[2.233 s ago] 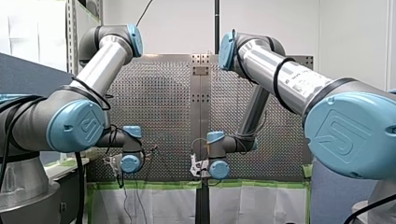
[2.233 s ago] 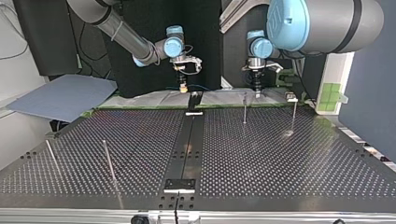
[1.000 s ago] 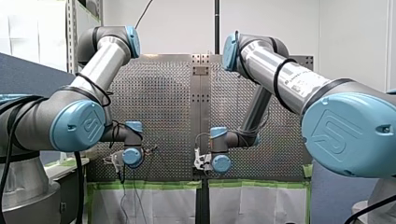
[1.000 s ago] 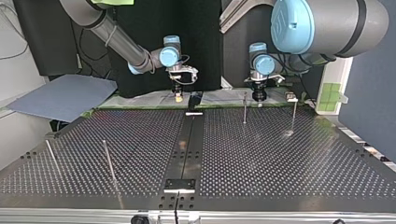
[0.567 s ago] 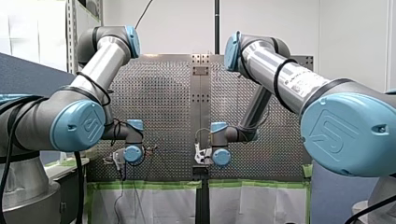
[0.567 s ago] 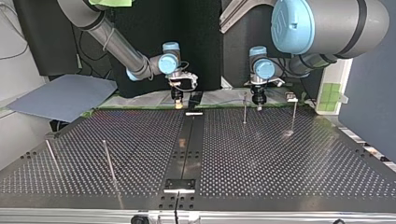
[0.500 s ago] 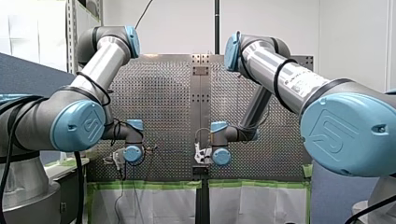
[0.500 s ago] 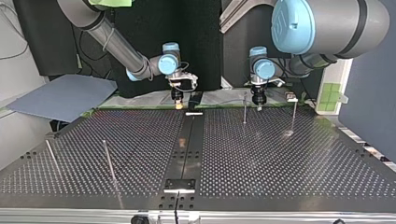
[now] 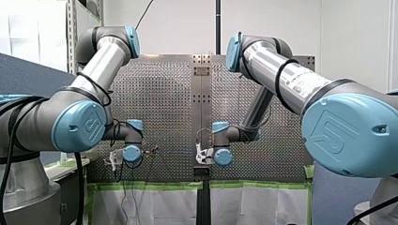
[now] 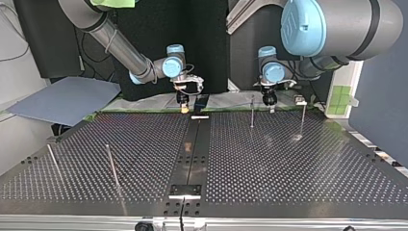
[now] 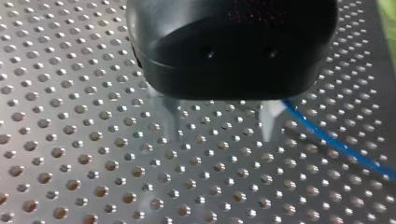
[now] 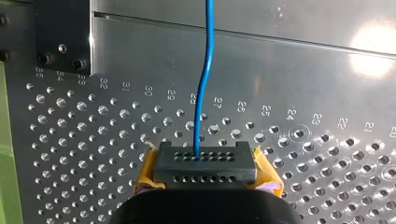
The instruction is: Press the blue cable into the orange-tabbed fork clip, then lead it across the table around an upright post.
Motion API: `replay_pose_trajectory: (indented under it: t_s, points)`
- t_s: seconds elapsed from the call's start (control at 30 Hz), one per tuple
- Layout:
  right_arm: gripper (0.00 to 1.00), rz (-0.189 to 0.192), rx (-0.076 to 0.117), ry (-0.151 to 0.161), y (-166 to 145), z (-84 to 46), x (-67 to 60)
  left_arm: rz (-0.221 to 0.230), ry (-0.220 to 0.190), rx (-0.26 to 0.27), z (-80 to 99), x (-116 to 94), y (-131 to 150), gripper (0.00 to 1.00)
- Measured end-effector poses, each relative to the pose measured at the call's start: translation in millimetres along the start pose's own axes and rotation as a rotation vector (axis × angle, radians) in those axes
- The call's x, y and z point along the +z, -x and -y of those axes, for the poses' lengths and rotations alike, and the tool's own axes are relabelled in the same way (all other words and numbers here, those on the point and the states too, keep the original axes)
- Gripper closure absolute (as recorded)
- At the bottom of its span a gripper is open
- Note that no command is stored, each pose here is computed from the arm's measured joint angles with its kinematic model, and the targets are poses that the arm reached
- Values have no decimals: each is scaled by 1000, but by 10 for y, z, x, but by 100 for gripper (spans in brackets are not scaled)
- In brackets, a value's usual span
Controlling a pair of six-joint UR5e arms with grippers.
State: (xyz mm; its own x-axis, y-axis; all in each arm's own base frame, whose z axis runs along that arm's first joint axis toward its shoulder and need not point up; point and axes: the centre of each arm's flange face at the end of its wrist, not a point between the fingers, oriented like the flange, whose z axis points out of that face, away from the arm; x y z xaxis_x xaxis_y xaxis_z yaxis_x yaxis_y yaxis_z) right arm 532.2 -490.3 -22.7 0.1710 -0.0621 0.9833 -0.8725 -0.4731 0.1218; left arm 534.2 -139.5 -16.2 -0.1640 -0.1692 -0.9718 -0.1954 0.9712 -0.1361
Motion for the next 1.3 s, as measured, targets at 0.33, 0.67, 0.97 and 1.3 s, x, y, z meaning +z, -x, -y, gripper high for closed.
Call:
replay_pose_trajectory:
  t_s: [0.33,0.67,0.97,1.3]
  points:
    - [100,4,2,-1,6,0,-4,-95,-41,11,-26,-195,-153,0]
    - [100,4,6,-7,4,5,-4,-168,-108,7,-49,-501,-342,0]
    - [100,4,7,-13,5,12,-5,-164,-180,-5,-6,-662,-272,0]
    - [100,4,10,-17,6,15,-6,-161,-209,-4,74,-894,-23,0]
